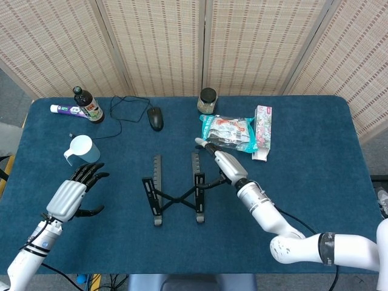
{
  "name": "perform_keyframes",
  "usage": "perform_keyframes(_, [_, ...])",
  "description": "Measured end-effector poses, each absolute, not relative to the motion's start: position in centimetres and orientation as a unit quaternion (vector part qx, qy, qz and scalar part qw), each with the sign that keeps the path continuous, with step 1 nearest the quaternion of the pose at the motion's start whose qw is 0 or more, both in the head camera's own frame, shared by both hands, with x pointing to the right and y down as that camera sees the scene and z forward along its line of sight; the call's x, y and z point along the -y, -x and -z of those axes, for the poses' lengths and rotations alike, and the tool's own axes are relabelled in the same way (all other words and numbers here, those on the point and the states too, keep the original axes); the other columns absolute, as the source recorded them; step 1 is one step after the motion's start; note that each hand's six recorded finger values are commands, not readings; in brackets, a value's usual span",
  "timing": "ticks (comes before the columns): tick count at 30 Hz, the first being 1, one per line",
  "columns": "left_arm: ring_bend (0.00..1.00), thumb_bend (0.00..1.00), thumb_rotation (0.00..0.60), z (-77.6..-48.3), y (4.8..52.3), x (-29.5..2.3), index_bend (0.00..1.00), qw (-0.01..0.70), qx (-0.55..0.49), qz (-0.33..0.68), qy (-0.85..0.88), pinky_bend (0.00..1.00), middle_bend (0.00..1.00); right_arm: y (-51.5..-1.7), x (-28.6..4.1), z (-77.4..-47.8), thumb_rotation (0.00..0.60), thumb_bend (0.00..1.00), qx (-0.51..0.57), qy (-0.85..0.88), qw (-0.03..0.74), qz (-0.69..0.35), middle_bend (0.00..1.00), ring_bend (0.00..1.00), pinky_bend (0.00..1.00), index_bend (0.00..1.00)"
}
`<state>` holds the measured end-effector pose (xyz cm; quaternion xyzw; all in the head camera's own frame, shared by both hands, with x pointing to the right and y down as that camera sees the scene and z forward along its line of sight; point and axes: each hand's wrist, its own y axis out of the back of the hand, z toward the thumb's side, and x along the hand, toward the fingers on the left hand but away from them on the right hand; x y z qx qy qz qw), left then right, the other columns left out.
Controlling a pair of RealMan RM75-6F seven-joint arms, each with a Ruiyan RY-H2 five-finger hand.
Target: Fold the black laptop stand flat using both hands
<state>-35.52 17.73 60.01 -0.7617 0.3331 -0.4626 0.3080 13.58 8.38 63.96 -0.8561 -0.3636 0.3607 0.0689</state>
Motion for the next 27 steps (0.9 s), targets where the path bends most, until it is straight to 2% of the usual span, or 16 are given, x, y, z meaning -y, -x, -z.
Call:
perform_keyframes(5, [0.01, 0.17, 0.600, -60.1, 35.5, -16.9, 0.16, 0.328, -0.320, 0.471, 0.754, 0.02, 0.05, -14.7, -7.3, -62.7, 0.600, 0.01, 0.398, 0.841, 0.112, -0.349, 0.13, 0.00, 0.03, 0.00])
perform_keyframes(11, [0.01, 0.17, 0.600, -61.1, 34.7, -15.5, 0.16, 0.353, -0.283, 0.481, 0.751, 0.02, 0.05, -16.0, -7.4, -60.2, 0.600, 0.01, 0.389, 0.832, 0.215, -0.332, 0.13, 0.00, 0.03, 0.00])
perform_keyframes(21, [0.01, 0.17, 0.600, -64.8, 31.0, -12.0, 0.15, 0.410, -0.199, 0.479, 0.750, 0.02, 0.05, -17.7, -11.3, -58.0, 0.600, 0.00, 0.254, 0.802, 0.423, -0.338, 0.13, 0.00, 0.03, 0.00])
perform_keyframes(27, [0.01, 0.17, 0.600, -67.8, 28.7, -10.1, 0.13, 0.439, -0.157, 0.481, 0.742, 0.02, 0.05, -17.9, -13.7, -59.0, 0.600, 0.00, 0.191, 0.795, 0.460, -0.346, 0.13, 0.00, 0.03, 0.00])
